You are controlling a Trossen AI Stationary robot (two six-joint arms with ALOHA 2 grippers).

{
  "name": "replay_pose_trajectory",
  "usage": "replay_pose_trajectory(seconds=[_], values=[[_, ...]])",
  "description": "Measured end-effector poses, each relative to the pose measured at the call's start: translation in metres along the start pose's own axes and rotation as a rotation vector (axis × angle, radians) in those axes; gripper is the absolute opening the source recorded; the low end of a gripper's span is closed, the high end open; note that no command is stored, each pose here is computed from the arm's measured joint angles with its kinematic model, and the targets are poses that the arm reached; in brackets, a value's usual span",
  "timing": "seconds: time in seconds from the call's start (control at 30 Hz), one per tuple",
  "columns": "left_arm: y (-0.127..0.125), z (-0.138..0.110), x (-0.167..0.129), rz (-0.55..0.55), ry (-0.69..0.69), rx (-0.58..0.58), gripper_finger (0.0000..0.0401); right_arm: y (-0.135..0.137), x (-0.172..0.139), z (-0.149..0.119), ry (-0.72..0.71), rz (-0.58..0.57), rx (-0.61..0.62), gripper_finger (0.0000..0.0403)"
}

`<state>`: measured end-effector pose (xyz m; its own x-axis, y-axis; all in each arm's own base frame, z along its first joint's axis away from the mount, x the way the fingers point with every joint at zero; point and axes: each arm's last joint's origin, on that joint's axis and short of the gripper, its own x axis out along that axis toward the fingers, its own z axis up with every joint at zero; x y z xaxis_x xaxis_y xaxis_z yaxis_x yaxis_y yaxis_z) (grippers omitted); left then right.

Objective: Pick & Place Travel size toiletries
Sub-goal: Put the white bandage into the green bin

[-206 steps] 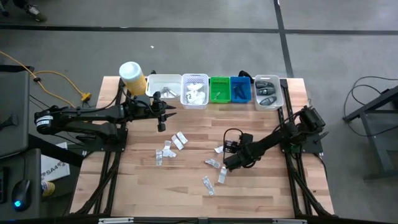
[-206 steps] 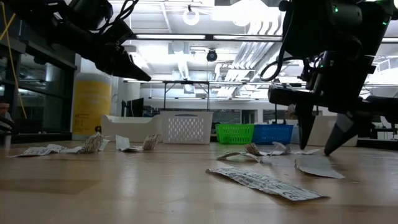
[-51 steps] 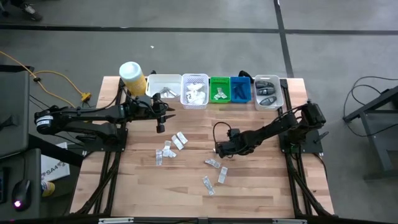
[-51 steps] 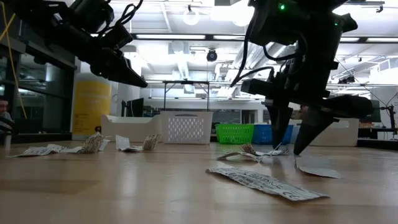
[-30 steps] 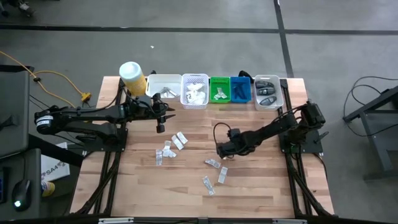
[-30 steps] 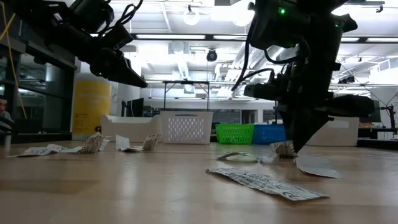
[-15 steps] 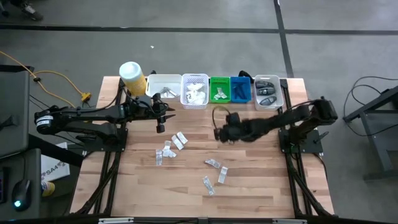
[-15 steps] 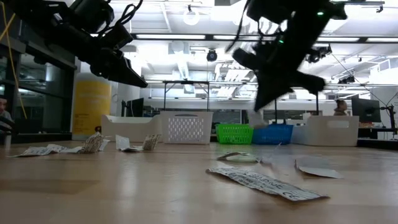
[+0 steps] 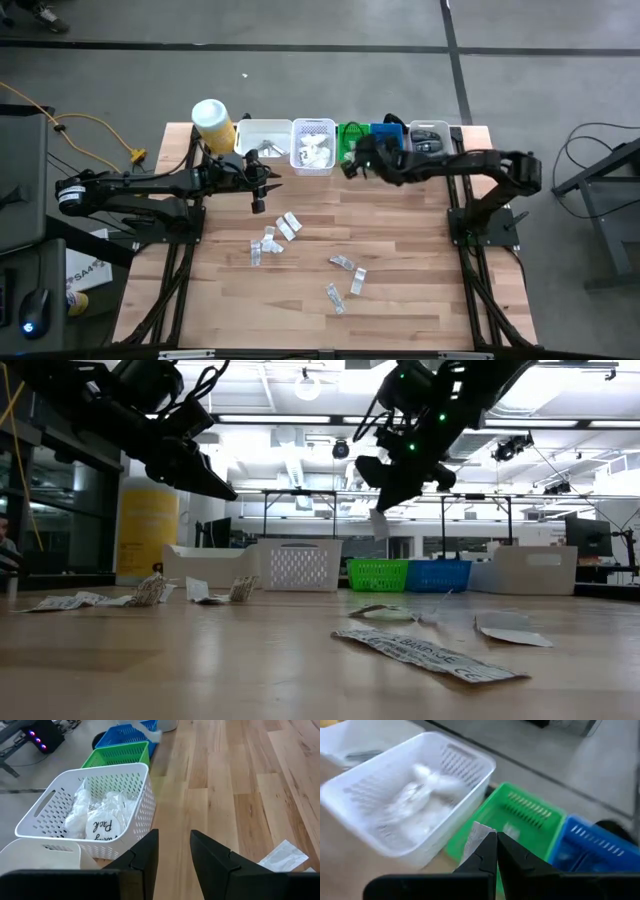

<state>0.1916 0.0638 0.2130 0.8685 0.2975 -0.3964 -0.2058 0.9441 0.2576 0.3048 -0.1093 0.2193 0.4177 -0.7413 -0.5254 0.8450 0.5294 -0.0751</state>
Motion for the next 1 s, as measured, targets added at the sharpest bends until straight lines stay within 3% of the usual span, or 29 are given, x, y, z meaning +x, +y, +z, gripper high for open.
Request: replay_pose_trajectory(seconds=[0.17,0.57,0.8,1.0], values=[[0.000,0.000,0.000,0.001,-0.001,0.003,0.0110,-0.025,0.025,0.009,-0.012,-0.061,-0.073,0.0003],[0.000,0.000,0.000,0.002,-0.004,0.003,0.0110,-0.052,0.066,0.003,0.081,0.013,-0.066,0.0018],[0.000,0.000,0.000,0.002,-0.004,0.004,0.0110,-0.052,0.063,0.002,0.106,0.023,-0.016,0.0103],[0.000,0.000,0.000,0.001,0.001,0.006,0.0110,-0.053,0.035,0.003,0.288,0.276,0.110,0.0175]])
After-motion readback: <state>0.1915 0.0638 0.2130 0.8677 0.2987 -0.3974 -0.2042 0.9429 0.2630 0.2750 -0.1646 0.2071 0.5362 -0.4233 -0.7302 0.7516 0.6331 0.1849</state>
